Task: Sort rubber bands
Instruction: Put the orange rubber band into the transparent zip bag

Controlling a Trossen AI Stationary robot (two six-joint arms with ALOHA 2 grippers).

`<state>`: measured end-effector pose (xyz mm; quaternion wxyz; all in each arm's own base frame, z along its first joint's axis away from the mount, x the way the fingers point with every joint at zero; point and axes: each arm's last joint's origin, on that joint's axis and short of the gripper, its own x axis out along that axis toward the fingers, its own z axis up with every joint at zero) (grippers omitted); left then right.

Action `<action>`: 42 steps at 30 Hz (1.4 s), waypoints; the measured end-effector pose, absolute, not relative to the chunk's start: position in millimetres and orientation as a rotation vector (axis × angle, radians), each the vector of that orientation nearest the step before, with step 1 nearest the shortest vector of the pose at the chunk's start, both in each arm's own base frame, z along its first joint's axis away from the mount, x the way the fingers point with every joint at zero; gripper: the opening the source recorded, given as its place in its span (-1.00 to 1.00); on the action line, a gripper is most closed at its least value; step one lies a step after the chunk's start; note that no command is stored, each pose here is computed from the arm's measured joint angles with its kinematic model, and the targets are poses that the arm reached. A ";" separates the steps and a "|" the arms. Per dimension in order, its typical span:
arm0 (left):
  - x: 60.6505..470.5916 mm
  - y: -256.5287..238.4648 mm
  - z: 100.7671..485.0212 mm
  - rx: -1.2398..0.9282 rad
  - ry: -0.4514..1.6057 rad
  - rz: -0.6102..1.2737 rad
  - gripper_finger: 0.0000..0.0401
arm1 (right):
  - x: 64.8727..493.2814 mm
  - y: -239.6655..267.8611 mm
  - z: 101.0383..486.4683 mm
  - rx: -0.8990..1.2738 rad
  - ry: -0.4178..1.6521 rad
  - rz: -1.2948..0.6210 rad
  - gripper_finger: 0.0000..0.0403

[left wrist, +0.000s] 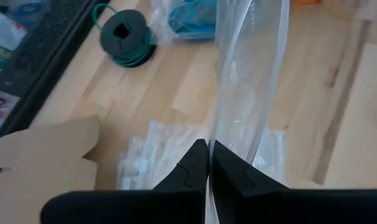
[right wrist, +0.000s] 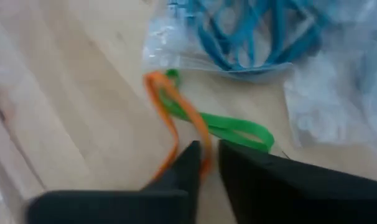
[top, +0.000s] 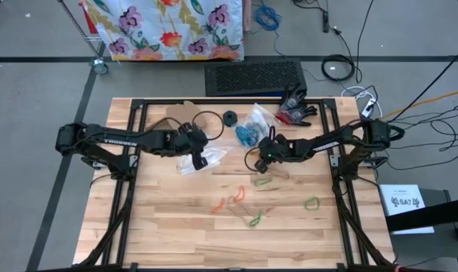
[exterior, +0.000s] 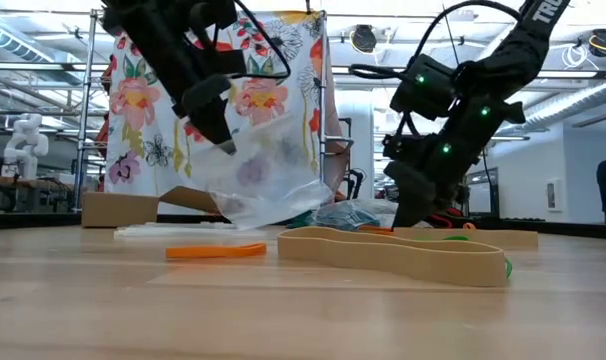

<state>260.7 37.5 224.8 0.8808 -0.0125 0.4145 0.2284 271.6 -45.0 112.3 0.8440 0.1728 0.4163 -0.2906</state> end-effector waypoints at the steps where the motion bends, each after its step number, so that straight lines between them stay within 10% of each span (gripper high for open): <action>1: 261.2 37.8 225.2 -0.033 0.858 0.468 -0.94 | 271.5 -43.6 115.3 0.353 0.874 -0.595 -0.86; 21: 282.4 59.5 201.2 -0.190 0.851 0.328 -0.94 | 334.1 -19.9 244.5 -0.053 0.509 -0.289 -1.00; 42: 286.2 60.6 205.3 -0.223 0.794 0.263 -0.94 | 403.2 -38.3 208.3 -0.167 0.730 -0.161 -1.00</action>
